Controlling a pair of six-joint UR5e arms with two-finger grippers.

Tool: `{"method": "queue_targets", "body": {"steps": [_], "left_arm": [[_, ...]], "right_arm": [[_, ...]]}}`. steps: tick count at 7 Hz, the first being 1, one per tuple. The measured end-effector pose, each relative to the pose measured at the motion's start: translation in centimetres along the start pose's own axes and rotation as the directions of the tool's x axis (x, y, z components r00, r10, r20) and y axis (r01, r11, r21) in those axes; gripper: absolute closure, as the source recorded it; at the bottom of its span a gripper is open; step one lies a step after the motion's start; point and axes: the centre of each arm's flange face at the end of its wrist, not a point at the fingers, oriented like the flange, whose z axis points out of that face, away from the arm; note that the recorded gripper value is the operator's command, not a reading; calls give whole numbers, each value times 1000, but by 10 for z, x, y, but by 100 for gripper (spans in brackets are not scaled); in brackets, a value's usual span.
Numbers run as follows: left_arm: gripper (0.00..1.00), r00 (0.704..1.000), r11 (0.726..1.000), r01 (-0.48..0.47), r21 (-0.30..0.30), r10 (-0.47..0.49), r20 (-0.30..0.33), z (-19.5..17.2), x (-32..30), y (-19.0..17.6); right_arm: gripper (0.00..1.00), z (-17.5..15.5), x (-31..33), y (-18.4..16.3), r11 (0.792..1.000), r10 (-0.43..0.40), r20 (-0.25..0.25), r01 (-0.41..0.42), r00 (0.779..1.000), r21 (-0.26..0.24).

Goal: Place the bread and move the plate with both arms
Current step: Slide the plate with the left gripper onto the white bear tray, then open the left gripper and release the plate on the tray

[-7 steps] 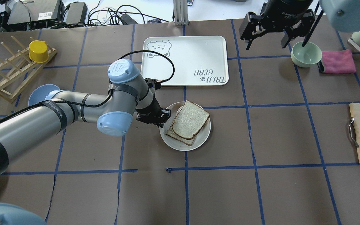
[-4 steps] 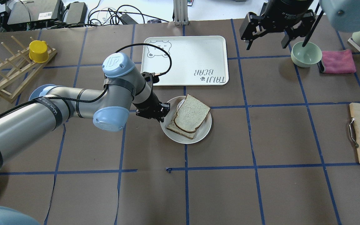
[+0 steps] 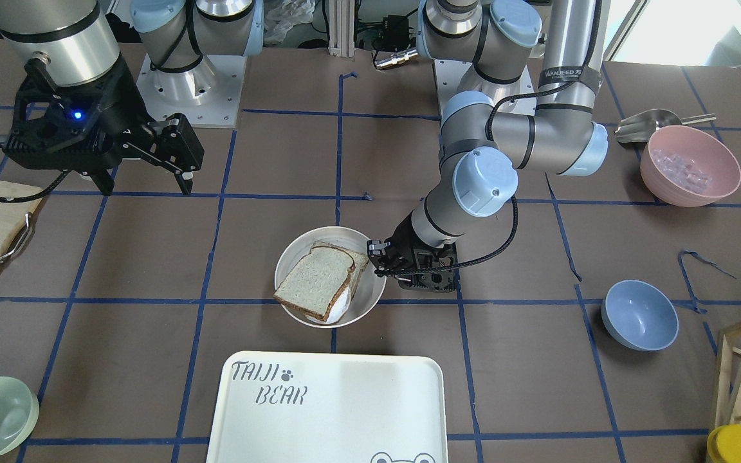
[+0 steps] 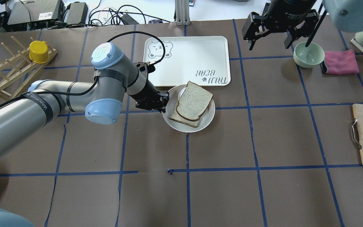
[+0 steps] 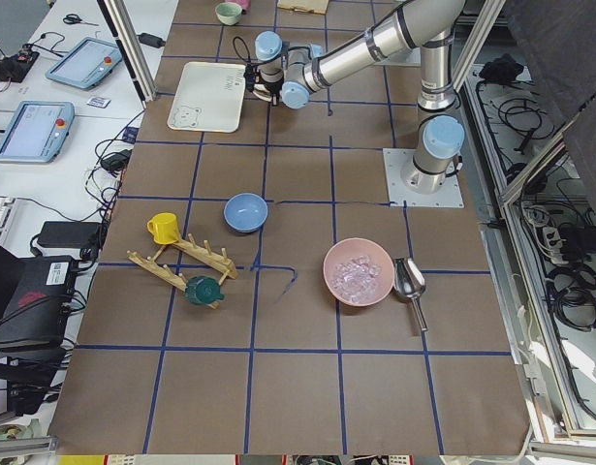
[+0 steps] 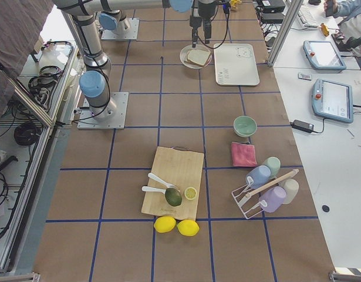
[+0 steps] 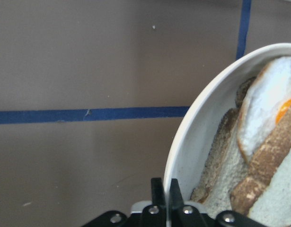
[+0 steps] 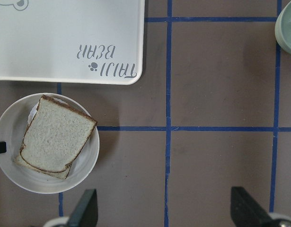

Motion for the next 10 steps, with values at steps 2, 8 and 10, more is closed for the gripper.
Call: {"method": "queue_targets", "body": {"steps": [2, 8, 10], "left_arm": [[100, 1000, 998, 7, 60, -6, -16, -29, -4, -48], [100, 1000, 997, 10, 82, -9, -21, -2, -4, -187], [100, 1000, 998, 25, 65, -23, -21, 22, -11, -202]], "right_arm": [[0, 0, 0, 0, 1000, 1, 0, -1, 1000, 2], [0, -1, 1, -1, 1000, 2, 0, -2, 1000, 5], [0, -1, 1, -1, 1000, 2, 0, -2, 1000, 6]]}}
